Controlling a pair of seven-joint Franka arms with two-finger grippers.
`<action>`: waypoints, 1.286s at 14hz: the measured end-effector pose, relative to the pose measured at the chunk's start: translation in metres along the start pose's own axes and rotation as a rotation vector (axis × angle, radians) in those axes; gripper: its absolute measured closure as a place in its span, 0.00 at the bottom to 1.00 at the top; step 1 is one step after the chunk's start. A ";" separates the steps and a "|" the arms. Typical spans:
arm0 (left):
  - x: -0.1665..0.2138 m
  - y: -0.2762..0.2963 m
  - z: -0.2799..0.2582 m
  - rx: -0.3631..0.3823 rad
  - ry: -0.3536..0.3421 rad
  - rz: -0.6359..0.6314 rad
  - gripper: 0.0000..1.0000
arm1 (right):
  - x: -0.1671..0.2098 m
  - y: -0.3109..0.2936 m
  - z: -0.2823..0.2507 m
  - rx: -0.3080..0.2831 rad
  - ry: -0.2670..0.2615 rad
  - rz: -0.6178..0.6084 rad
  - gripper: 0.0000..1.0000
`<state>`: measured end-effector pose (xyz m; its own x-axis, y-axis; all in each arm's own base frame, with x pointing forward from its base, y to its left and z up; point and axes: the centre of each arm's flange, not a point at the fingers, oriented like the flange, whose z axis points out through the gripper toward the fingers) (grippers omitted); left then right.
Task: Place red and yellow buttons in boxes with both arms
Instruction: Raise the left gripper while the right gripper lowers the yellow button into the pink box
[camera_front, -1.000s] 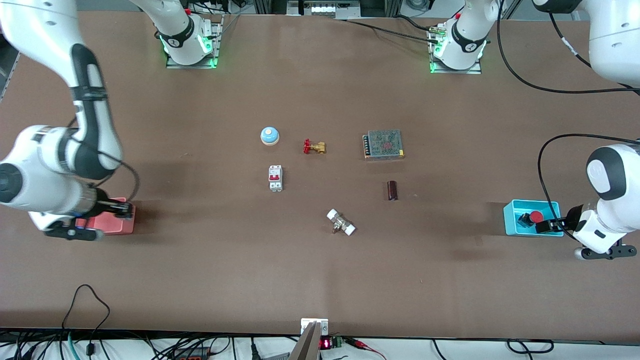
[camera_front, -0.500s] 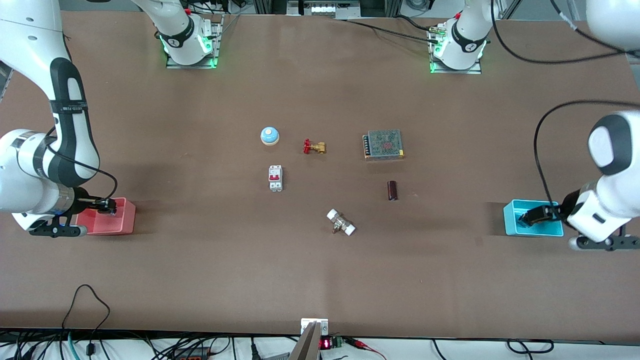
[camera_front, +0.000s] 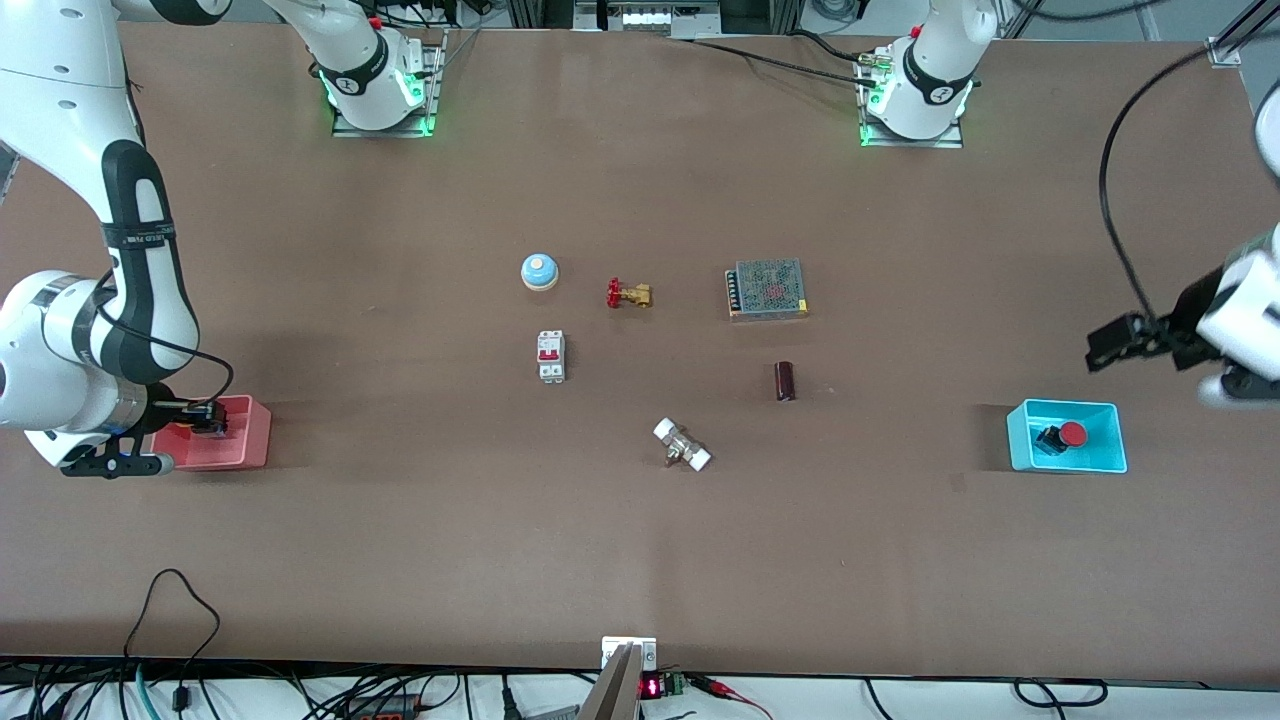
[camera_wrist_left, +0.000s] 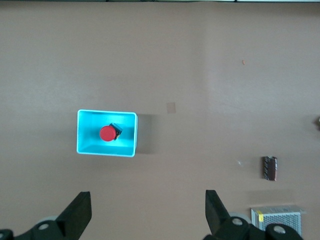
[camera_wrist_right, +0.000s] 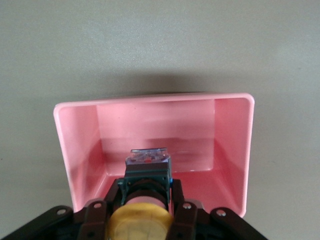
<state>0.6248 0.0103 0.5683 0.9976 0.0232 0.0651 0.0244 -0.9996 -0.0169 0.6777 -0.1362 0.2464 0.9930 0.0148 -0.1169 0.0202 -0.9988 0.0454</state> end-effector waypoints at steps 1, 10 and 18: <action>-0.010 0.002 -0.009 -0.001 0.007 0.004 0.00 | 0.001 0.000 0.003 -0.001 -0.003 0.000 0.57; -0.065 0.019 -0.040 -0.016 0.073 0.031 0.00 | 0.007 0.003 0.031 -0.018 0.016 0.001 0.57; -0.087 0.014 -0.082 -0.014 0.086 0.022 0.00 | 0.013 0.005 0.010 -0.017 0.044 0.002 0.02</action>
<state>0.5332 -0.0071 0.6443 0.9887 0.0000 0.1498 0.0007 -1.0000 -0.0050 0.6892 -0.1415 0.2347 0.9972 0.0149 -0.0732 0.0195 -0.9979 0.0624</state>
